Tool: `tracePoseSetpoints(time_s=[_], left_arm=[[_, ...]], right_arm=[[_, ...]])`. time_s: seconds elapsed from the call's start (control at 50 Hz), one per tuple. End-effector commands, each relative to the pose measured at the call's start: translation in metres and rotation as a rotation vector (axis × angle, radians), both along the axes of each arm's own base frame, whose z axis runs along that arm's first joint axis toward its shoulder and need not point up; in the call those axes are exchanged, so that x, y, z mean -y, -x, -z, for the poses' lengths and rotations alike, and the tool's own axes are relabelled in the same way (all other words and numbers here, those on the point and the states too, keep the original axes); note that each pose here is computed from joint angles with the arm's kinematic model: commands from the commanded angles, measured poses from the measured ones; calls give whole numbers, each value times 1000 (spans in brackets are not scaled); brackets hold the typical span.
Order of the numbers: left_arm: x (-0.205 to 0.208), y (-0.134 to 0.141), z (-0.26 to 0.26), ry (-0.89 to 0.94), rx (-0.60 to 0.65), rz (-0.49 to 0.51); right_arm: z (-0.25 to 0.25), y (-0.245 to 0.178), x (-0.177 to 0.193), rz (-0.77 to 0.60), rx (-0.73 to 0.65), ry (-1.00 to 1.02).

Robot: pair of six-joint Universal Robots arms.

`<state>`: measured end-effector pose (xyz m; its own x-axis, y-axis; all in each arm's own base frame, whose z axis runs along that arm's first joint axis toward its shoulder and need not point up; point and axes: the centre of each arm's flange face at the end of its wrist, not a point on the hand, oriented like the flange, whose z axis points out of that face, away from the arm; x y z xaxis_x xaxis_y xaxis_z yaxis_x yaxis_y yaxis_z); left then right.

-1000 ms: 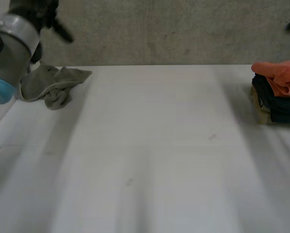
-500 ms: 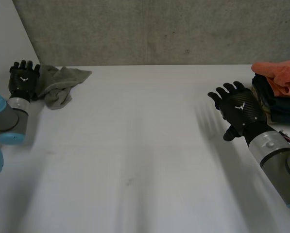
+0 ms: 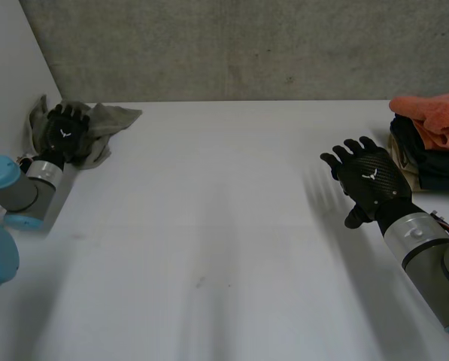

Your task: Fold the laundry.

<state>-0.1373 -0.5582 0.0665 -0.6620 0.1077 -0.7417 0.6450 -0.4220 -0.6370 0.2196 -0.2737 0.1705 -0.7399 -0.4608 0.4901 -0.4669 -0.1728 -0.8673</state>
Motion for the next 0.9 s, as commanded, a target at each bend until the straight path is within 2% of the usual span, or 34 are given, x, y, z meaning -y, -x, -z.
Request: tracePoseSetpoints(time_s=[0.02,0.14,0.22,0.26,0.32,0.4,0.44,0.48,0.54,0.64,0.74,0.9], left_arm=[[3,-4,3,12,-1,-6],[7,-4,-3,42,-3,-19],[1,13,-18,34,-12,-12],[-8,33,-57,55,-37,-4],[-24,46,-93,70,-56,12],[-56,68,-148,112,-131,79],[-77,86,-185,170,-208,149],[-84,88,-203,195,-270,175],[-81,86,-191,151,-328,194],[-71,81,-145,21,-297,159],[-47,46,-82,-81,-208,48],[-22,19,-22,-40,10,-51]], right_arm=[[1,0,0,-1,-1,-3],[1,0,1,0,-6,1],[1,0,1,-2,-22,10],[1,0,0,-3,-31,15],[0,0,0,-3,-33,20],[0,1,-1,-2,-34,18],[0,1,-2,-2,-35,17],[-1,1,-2,-2,-36,20],[0,1,-4,-2,-37,15],[2,2,-5,-4,-41,9],[2,1,-4,-4,-42,13],[3,1,-4,-4,-40,14]])
